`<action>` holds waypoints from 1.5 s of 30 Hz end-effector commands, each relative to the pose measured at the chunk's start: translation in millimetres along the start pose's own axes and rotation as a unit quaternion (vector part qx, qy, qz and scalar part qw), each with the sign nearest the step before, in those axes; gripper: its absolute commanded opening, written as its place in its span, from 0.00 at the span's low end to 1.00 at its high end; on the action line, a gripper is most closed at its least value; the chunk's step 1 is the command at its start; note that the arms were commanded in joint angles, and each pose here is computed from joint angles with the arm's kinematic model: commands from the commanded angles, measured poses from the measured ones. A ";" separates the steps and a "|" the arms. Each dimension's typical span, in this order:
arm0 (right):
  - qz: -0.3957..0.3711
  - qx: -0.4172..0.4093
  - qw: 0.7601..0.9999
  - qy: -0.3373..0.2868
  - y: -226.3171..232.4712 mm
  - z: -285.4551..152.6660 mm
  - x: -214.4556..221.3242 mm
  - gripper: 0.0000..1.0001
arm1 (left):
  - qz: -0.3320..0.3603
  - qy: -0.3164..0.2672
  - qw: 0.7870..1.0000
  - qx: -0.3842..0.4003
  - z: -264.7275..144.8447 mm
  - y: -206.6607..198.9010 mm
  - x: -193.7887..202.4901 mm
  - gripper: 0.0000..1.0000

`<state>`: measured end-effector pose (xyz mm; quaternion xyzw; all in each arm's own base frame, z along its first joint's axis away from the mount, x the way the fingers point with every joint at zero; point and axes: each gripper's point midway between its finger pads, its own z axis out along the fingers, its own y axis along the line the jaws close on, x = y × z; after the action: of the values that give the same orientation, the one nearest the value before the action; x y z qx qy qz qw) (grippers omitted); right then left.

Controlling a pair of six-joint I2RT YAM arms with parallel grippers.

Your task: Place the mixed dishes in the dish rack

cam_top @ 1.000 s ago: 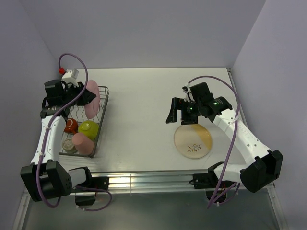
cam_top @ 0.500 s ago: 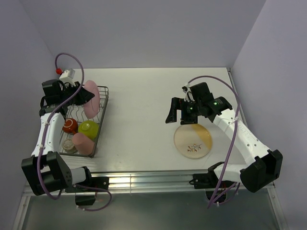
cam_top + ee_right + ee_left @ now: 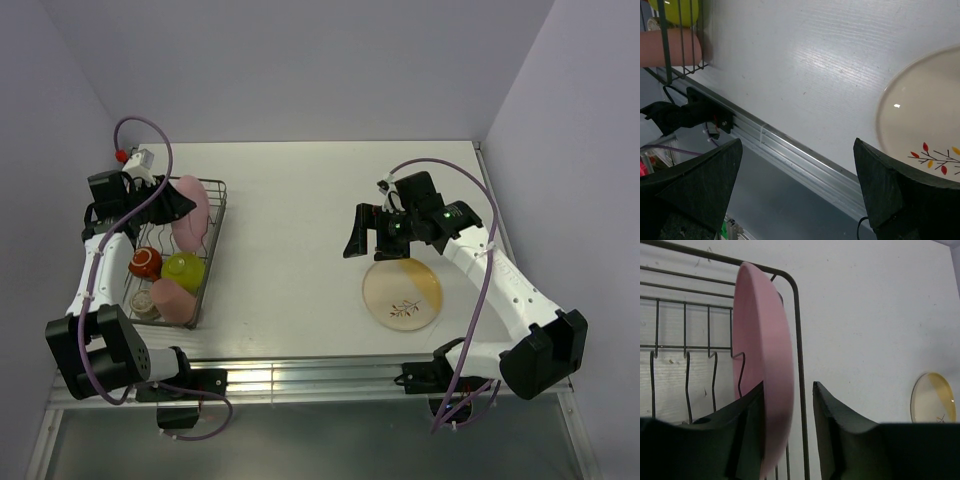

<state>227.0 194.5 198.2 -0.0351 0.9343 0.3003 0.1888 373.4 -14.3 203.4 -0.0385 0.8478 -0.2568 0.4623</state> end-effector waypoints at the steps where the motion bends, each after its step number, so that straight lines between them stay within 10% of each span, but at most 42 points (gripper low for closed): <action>1: -0.016 -0.019 1.000 -0.013 7.6 -0.2 -6.0 0.99 | 0.000 -0.001 1.000 -0.018 -1.4 6.3 -1.2 0.45; 15: -0.011 -0.015 1.000 -0.017 6.0 -0.1 -5.4 0.99 | -0.003 -0.045 0.996 -0.074 -21.7 8.6 -23.8 0.54; 23: 0.003 0.003 1.000 -0.017 -0.8 4.5 -6.5 1.00 | -0.006 -0.094 0.990 -0.105 -56.0 -7.5 -51.6 0.75; 31: 0.057 0.110 0.992 -0.041 -37.2 11.0 -16.1 0.99 | -0.002 -0.229 0.966 -0.120 -126.3 -54.8 -98.8 0.70; 45: 0.068 0.316 0.946 -0.021 -110.0 90.9 4.3 0.80 | 0.025 -0.063 0.991 0.115 -48.1 -231.9 -13.3 0.69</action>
<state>253.4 156.8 67.7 0.0966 0.9844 0.0638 0.1327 303.5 -174.3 348.6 0.0258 0.7846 -0.3232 0.5285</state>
